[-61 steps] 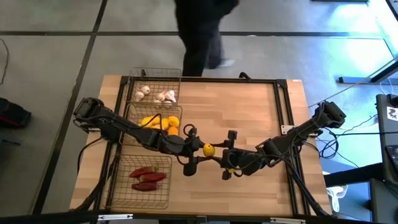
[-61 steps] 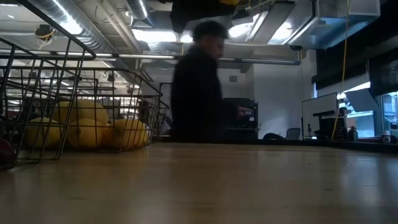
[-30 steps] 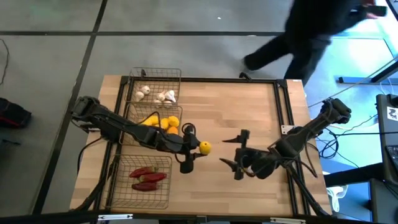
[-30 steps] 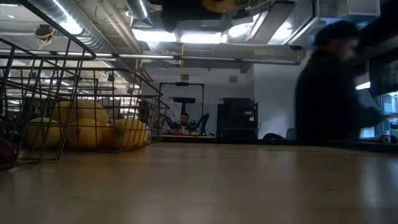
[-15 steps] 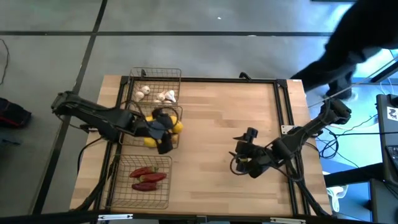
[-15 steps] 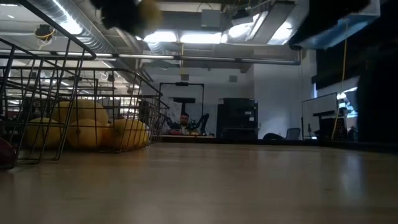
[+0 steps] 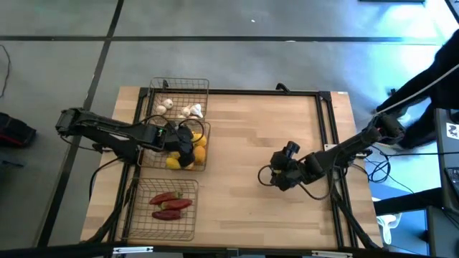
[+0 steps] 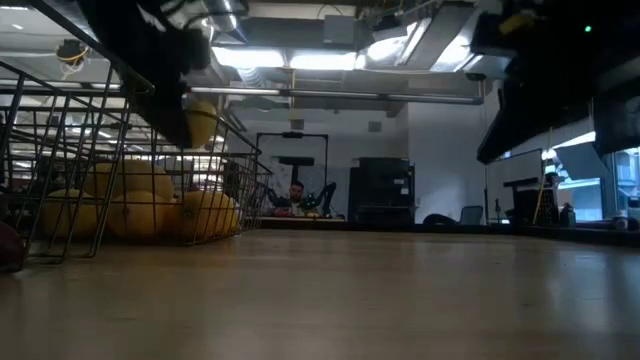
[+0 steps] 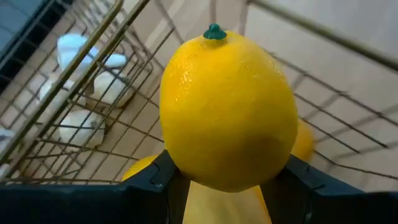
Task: Sort produce into baskets
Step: Put the lemon in the middle wire basket
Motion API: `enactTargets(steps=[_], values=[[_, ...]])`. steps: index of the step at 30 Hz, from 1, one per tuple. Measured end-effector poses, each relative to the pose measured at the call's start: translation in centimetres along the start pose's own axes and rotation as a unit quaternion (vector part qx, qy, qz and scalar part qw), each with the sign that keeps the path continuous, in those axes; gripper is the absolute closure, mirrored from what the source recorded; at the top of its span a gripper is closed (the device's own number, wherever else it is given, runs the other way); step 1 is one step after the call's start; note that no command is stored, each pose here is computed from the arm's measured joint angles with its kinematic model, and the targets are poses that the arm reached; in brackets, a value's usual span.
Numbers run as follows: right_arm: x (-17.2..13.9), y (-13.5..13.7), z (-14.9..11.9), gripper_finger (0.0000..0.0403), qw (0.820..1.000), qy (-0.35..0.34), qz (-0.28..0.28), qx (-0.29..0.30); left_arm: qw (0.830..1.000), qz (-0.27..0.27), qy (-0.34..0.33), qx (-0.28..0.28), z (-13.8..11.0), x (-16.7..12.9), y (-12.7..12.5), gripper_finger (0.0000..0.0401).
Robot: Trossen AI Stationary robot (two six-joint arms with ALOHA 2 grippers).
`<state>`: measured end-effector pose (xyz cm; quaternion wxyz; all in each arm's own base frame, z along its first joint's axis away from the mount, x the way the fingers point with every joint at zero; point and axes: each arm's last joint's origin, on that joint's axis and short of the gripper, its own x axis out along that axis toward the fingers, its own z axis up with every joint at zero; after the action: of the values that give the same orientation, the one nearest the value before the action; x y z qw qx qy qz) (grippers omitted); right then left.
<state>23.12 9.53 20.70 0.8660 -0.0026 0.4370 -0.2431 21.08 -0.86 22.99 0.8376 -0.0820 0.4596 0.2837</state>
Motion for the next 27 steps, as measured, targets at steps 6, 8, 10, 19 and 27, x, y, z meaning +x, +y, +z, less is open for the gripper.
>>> enactTargets(steps=[6, 8, 10, 19, 27], values=[[0.7, -0.1, -0.4, 0.0118, 1.000, 0.004, 0.006, 0.008, 0.999, -0.011, 0.030, -0.027, -1.2, 1.9, 0.7, 0.0242], [0.6, -0.1, -0.4, 0.0118, 1.000, 0.004, 0.006, 0.007, 0.998, -0.006, 0.041, -0.036, -1.7, 2.2, 0.9, 0.0242], [0.6, -0.1, -0.4, 0.0118, 1.000, 0.004, 0.007, 0.008, 0.998, -0.004, 0.045, -0.038, -1.9, 2.4, 0.9, 0.0241], [0.6, -0.1, -0.4, 0.0118, 1.000, 0.003, 0.007, 0.008, 0.996, 0.009, 0.056, -0.075, -2.2, 2.9, 1.6, 0.0233], [0.6, -0.1, -0.4, 0.0118, 1.000, 0.003, 0.008, 0.006, 0.994, -0.007, 0.070, -0.078, -1.9, 3.1, 2.2, 0.0176]])
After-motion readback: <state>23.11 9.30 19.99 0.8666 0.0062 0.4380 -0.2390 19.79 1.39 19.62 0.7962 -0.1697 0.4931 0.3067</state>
